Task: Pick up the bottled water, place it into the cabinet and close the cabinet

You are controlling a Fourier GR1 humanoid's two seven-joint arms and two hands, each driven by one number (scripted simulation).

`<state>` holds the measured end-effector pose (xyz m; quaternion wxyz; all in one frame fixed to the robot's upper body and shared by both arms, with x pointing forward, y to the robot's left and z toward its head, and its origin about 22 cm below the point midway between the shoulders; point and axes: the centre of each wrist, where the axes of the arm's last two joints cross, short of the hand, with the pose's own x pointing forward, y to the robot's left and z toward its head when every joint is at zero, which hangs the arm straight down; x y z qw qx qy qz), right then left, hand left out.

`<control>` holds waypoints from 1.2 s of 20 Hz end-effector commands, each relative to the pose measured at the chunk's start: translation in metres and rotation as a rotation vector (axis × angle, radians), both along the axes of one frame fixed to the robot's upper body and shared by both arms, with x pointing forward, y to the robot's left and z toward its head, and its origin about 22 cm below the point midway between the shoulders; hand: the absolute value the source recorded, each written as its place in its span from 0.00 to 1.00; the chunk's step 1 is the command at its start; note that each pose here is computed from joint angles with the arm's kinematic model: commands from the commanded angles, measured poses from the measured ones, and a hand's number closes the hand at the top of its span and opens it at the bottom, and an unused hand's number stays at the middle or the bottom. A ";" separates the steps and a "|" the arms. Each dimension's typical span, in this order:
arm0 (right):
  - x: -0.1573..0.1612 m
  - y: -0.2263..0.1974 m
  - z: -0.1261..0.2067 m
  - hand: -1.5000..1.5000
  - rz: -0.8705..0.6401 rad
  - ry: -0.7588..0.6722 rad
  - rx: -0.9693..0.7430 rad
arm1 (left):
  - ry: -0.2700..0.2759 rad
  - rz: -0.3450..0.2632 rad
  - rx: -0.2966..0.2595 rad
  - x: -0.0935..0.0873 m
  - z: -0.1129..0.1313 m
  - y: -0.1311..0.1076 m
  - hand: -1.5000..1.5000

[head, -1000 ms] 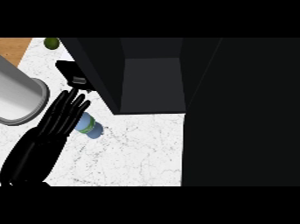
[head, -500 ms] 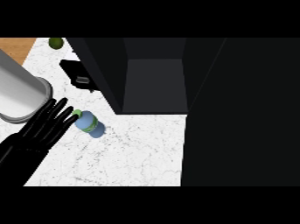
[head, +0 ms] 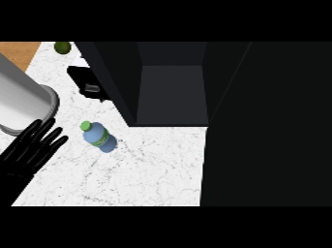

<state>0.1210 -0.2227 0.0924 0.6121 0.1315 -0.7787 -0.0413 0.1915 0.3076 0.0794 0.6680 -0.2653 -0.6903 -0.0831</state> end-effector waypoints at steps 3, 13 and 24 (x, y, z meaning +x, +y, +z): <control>-0.010 0.016 -0.007 0.00 -0.003 -0.010 -0.007 | -0.026 0.011 0.003 0.007 -0.012 0.010 0.00; -0.009 0.010 -0.018 0.00 0.001 -0.020 -0.030 | -0.035 0.097 0.006 0.034 -0.034 0.035 0.00; -0.017 -0.008 -0.023 0.00 0.028 -0.023 -0.015 | -0.054 0.101 0.088 0.060 -0.074 0.052 0.00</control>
